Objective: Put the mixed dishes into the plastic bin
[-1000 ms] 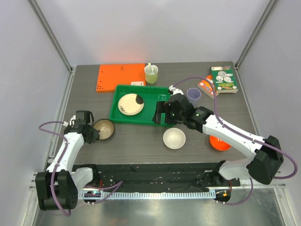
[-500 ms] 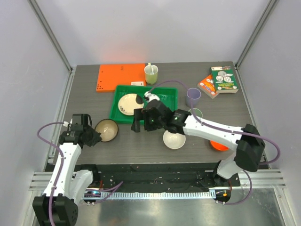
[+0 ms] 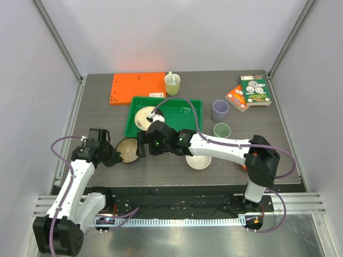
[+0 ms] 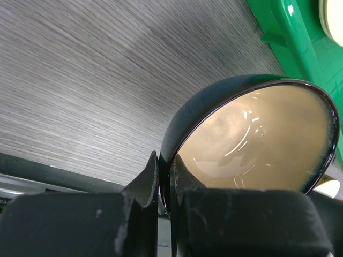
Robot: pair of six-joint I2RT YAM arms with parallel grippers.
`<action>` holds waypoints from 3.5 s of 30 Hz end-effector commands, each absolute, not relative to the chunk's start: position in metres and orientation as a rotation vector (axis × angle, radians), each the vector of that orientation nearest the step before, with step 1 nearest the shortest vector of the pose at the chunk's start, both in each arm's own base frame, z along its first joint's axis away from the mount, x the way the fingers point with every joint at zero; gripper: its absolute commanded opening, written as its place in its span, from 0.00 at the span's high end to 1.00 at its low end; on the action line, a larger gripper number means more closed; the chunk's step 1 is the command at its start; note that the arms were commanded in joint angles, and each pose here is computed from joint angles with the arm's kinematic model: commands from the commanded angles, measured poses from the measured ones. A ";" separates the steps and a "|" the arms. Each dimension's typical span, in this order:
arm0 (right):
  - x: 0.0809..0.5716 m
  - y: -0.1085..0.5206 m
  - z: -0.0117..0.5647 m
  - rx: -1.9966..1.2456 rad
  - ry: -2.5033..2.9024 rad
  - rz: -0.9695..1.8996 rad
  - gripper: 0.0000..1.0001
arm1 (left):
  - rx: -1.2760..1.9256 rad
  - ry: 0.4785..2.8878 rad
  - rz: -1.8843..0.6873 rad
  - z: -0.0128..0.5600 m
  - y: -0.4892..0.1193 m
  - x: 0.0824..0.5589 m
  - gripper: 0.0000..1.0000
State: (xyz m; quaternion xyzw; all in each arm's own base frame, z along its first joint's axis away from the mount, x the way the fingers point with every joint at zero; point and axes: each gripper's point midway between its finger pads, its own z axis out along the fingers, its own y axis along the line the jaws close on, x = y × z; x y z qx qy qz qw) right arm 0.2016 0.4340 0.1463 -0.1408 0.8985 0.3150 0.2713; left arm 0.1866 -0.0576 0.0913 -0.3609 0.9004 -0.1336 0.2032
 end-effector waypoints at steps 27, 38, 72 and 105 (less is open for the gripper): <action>0.226 0.470 0.117 -0.290 2.444 0.807 0.32 | -0.887 2.376 -0.636 0.135 -0.089 0.217 1.00; 0.224 0.467 0.116 -0.297 2.440 0.806 0.45 | -0.882 2.376 -0.539 0.141 -0.076 0.214 1.00; 0.209 0.417 0.131 -0.357 2.387 0.817 0.99 | -0.811 2.247 -0.246 0.181 -0.028 0.203 0.40; 0.435 0.406 0.170 -0.237 2.327 0.611 0.99 | -0.855 2.164 -0.326 0.193 -0.033 0.204 0.24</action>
